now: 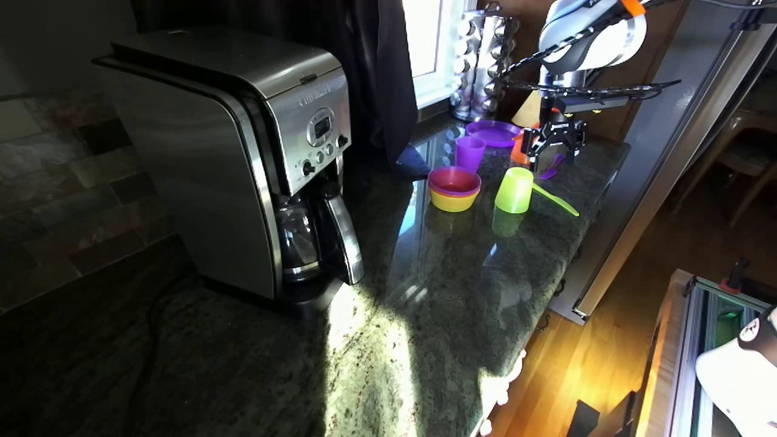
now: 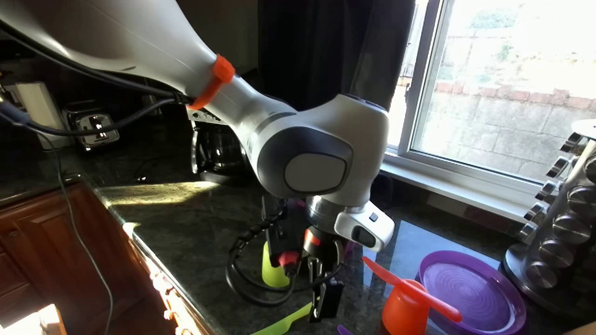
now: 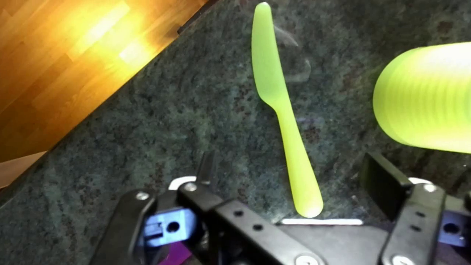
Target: Place the yellow cup upside down then put the yellow cup on top of the yellow cup.
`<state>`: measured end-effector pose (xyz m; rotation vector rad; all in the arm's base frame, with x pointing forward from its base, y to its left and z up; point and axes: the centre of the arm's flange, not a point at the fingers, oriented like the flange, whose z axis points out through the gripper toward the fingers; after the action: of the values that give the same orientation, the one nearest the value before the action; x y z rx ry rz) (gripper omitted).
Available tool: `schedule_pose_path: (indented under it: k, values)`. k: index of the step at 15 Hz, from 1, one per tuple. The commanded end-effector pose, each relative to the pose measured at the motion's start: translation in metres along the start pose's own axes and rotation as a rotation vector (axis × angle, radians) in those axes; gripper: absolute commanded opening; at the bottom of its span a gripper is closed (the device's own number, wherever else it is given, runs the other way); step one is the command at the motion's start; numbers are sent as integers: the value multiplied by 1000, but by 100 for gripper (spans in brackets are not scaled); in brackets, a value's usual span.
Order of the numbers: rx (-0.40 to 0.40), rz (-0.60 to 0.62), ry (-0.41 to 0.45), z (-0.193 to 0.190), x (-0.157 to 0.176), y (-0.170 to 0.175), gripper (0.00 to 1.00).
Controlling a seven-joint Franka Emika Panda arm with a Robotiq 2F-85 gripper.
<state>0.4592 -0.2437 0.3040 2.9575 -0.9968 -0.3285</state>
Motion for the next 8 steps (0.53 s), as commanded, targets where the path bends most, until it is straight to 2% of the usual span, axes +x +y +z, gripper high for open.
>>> schedule_pose_path:
  k: [1, 7, 8]
  values:
    - [63, -73, -76, 17, 26, 0, 100]
    - [132, -136, -118, 35, 39, 1, 100]
    - [138, -143, -122, 37, 40, 1, 97]
